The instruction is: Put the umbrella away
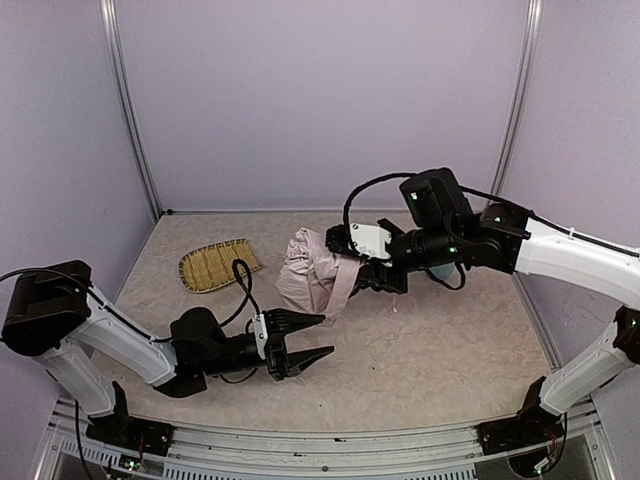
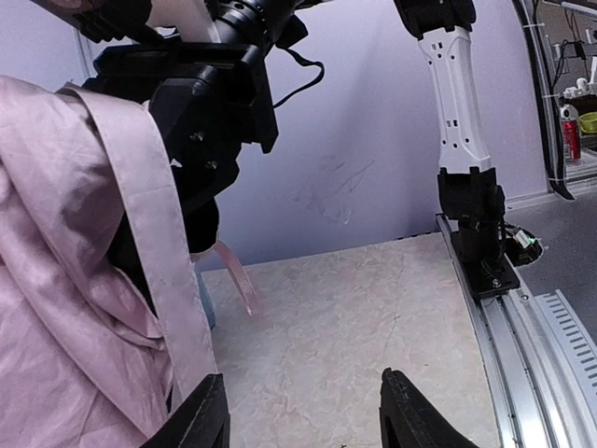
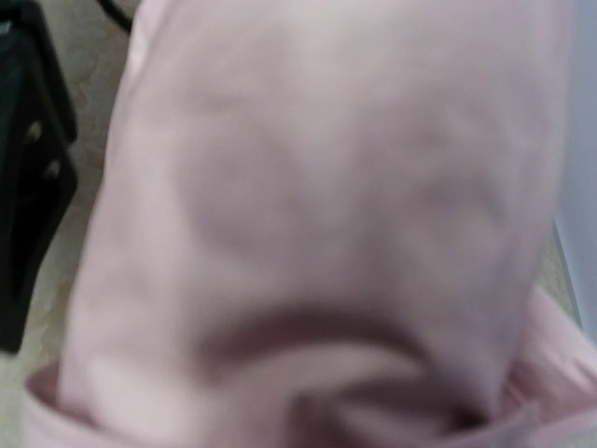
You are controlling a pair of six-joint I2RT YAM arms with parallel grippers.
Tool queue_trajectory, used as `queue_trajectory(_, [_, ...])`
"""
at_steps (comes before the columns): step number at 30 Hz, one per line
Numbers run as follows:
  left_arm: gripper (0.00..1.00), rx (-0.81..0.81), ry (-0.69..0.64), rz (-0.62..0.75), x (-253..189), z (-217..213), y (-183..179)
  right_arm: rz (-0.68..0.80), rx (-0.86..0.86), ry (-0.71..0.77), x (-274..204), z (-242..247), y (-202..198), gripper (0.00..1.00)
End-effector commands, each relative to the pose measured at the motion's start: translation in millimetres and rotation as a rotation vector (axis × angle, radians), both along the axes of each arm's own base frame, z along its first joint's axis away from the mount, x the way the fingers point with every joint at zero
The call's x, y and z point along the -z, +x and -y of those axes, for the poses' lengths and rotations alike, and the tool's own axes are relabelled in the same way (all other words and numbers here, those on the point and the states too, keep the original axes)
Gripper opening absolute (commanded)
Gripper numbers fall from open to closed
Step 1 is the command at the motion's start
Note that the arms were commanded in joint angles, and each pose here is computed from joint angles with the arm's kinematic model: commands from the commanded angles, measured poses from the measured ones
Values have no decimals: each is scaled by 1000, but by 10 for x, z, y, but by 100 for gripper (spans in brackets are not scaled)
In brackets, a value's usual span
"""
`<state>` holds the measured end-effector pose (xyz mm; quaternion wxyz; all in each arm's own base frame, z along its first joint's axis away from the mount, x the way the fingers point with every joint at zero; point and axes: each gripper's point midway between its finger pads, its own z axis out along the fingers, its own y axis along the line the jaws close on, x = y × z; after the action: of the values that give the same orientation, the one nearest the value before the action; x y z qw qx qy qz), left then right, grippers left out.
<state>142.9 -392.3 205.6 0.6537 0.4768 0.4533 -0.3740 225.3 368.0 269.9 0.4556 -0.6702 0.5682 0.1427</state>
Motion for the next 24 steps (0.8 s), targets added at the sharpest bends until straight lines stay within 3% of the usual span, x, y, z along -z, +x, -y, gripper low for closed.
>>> queue_trajectory(1, [54,56,-40,40,-113,145,-48,62,-24,111,-443,-78,-26,0])
queue_trajectory(6, [68,-54,-95,20,-163,103,280,64,-44,127,-497,-80,-68,0])
queue_trajectory(12, [65,-29,-61,25,-69,298,342,71,-54,142,-541,-71,-96,0])
queue_trajectory(16, [54,44,-53,21,-10,394,223,76,-38,133,-523,-51,-76,0])
queue_trajectory(24, [2,113,-19,-52,149,271,150,97,-19,153,-608,31,-87,0])
